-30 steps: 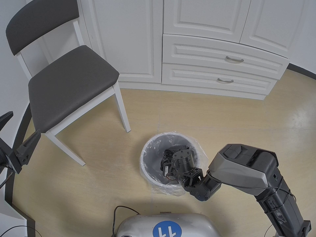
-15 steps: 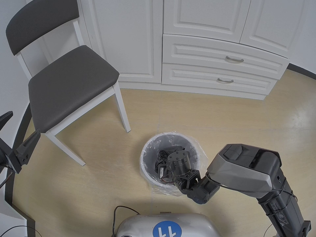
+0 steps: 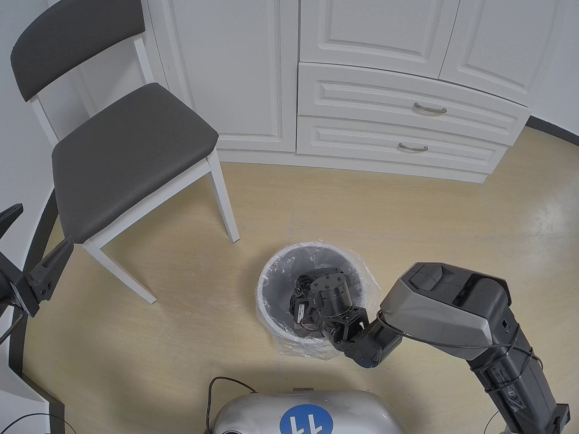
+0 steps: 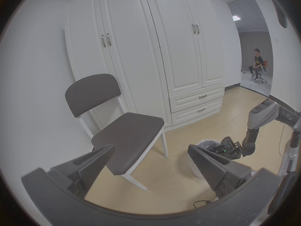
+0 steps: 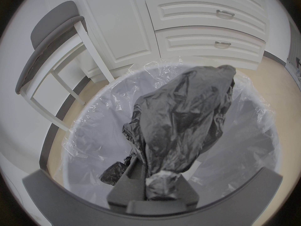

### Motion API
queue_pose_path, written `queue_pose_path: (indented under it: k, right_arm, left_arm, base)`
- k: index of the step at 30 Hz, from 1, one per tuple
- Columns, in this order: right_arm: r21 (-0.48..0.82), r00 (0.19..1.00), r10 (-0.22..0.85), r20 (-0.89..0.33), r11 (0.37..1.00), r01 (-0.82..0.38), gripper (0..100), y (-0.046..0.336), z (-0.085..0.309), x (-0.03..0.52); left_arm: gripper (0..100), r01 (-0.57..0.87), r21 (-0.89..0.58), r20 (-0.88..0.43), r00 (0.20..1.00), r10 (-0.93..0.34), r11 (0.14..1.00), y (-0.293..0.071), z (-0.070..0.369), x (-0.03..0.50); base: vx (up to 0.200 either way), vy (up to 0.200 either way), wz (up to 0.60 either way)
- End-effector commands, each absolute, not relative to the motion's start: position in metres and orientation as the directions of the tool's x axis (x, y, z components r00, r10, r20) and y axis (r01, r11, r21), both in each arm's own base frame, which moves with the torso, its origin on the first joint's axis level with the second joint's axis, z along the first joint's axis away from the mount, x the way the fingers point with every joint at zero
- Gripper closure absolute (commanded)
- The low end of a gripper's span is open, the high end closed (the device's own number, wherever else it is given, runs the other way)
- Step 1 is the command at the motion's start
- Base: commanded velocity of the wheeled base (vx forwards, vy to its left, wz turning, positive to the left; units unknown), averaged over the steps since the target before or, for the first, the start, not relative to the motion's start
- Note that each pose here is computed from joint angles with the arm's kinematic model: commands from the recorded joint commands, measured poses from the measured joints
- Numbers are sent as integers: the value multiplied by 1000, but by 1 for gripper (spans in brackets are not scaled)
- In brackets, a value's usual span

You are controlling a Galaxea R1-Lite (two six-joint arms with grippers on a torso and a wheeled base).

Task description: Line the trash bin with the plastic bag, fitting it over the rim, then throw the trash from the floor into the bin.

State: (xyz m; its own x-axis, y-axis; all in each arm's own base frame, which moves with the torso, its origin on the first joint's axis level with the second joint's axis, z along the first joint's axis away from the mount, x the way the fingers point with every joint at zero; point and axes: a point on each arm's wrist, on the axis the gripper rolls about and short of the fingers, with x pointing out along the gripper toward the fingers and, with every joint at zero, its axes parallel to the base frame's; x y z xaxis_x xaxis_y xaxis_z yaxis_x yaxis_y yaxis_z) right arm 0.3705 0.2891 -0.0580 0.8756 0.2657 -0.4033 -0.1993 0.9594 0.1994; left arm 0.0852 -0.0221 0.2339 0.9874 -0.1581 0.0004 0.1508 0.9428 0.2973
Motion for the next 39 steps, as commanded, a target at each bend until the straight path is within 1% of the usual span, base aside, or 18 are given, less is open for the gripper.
queue_pose_path:
  k: [1,2,6,7,8,10,12,13,14,16,19,22,23,25,26,29,32,39]
  right_arm:
    - [212,873,274,-404,956,-202,100,291,-59,370]
    - [212,873,274,-404,956,-202,100,291,-59,370]
    - [300,849,340,-405,926,-228,100,293,-55,369]
    - [353,831,382,-404,903,-243,100,294,-51,369]
    - [353,831,382,-404,903,-243,100,294,-51,369]
    - [407,812,425,-400,876,-258,100,286,-43,374]
    - [410,811,427,-400,875,-258,100,283,-42,375]
    - [433,789,459,-408,858,-275,100,272,-40,379]
    - [438,785,465,-409,855,-279,100,271,-40,379]
    - [479,732,534,-423,818,-319,100,259,-37,378]
    - [550,617,659,-430,733,-400,100,242,-30,372]
    - [573,571,707,-416,692,-439,100,234,-34,370]
    - [573,571,709,-413,690,-442,100,233,-34,370]
    - [573,571,712,-409,688,-446,100,230,-38,371]
    - [573,571,711,-411,688,-445,100,230,-39,370]
    - [565,568,711,-414,690,-452,100,229,-40,369]
    - [564,568,711,-414,690,-453,100,229,-41,369]
    - [564,567,711,-416,691,-453,100,229,-42,369]
  left_arm:
    - [0,151,298,-3,988,-157,943,-22,234,86]
    - [0,151,298,-3,988,-157,943,-22,234,86]
    - [0,147,298,0,988,-154,943,-22,234,86]
    - [0,145,297,2,988,-153,944,-22,234,86]
    - [0,145,297,2,988,-153,944,-22,234,86]
    - [0,146,298,-2,988,-153,943,-22,234,86]
    - [0,146,298,-2,988,-153,943,-22,234,86]
    - [0,146,298,-2,988,-153,943,-22,234,86]
    - [0,146,298,-2,988,-153,943,-22,234,86]
    - [0,141,296,2,989,-148,945,-21,235,86]
    - [0,117,299,5,992,-124,947,-19,235,84]
    - [0,61,316,-8,998,-61,947,-15,235,87]
    - [0,51,322,-9,999,-51,945,-14,235,87]
    - [0,-99,416,-33,992,124,904,-2,231,89]
    - [0,-150,449,-41,981,188,881,3,230,90]
    - [0,-247,516,-54,946,319,820,14,227,89]
    - [0,-275,545,-54,932,360,792,17,226,87]
    - [0,-277,550,-54,930,364,788,18,225,87]
  base:
    - [0,0,0]
    - [0,0,0]
    - [0,0,0]
    - [0,0,0]
    - [0,0,0]
    - [0,0,0]
    - [0,0,0]
    - [0,0,0]
    - [0,0,0]
    - [0,0,0]
    - [0,0,0]
    - [0,0,0]
    - [0,0,0]
    - [0,0,0]
    - [0,0,0]
    - [0,0,0]
    - [0,0,0]
    - [0,0,0]
